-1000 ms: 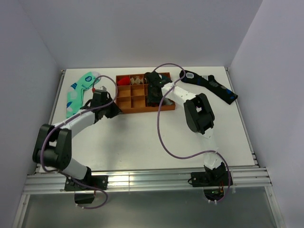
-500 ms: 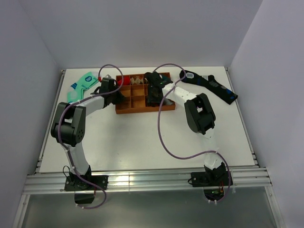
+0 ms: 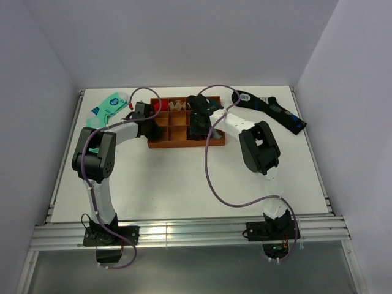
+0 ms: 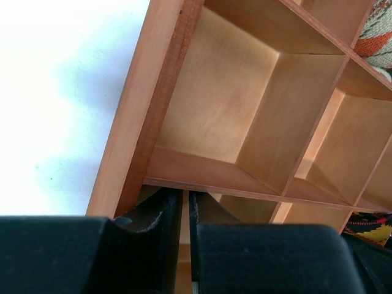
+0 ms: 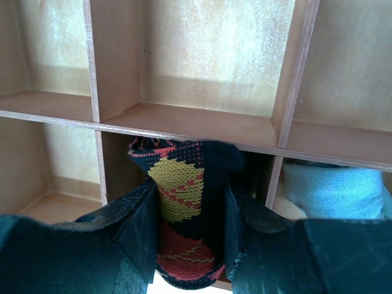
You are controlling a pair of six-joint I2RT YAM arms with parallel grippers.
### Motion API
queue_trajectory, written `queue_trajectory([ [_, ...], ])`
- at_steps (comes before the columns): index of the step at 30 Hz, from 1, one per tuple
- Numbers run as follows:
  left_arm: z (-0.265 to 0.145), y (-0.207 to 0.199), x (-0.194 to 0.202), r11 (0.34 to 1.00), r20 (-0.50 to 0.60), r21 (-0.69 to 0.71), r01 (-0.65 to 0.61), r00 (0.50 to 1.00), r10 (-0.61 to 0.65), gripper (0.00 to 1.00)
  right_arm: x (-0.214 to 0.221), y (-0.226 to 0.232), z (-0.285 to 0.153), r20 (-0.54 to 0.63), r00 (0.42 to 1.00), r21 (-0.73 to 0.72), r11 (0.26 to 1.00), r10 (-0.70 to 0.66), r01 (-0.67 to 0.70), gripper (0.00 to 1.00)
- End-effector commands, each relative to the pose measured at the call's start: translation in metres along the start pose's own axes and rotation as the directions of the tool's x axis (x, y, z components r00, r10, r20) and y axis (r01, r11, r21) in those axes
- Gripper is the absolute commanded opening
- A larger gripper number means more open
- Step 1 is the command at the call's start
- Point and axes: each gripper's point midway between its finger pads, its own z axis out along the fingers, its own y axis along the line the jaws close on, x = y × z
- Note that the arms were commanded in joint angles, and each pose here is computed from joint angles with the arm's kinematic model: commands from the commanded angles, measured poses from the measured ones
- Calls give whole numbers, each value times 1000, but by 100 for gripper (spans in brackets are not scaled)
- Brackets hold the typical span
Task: Roll the socks
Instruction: Place the sock in the storage box.
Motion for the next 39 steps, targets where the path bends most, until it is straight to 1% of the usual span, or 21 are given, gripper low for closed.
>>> queue_trajectory([
  [1, 5, -1, -6, 1000, 22, -18, 11, 1000, -11, 15, 114, -23, 3, -380, 925, 82, 995, -17, 52, 45],
  [4, 4, -1, -7, 1000, 24, -20, 10, 1000, -9, 15, 111, -25, 2, -372, 928, 93, 994, -12, 50, 50],
  [5, 3, -1, -7, 1000, 24, -20, 8, 1000, -8, 15, 110, -25, 2, -369, 929, 96, 994, -11, 49, 61],
  [6, 3, -2, -7, 1000, 25, -19, 8, 1000, -8, 15, 111, -25, 2, -368, 930, 98, 994, -11, 50, 75],
  [7, 3, -2, -8, 1000, 27, -19, 7, 1000, -6, 15, 109, -26, 1, -362, 932, 102, 993, -10, 50, 76],
  [17, 2, -3, -11, 1000, 32, -27, 5, 999, -4, 14, 92, -23, -8, -316, 949, 119, 992, -2, 42, 76],
  [28, 2, -5, -13, 1000, 30, -29, 7, 1000, -6, 14, 57, -19, -38, -225, 974, 136, 990, -8, 39, 76],
  [39, 3, -2, -9, 999, 22, -30, 17, 1000, -16, 14, 34, -20, -48, -173, 985, 132, 991, 12, 11, 78],
])
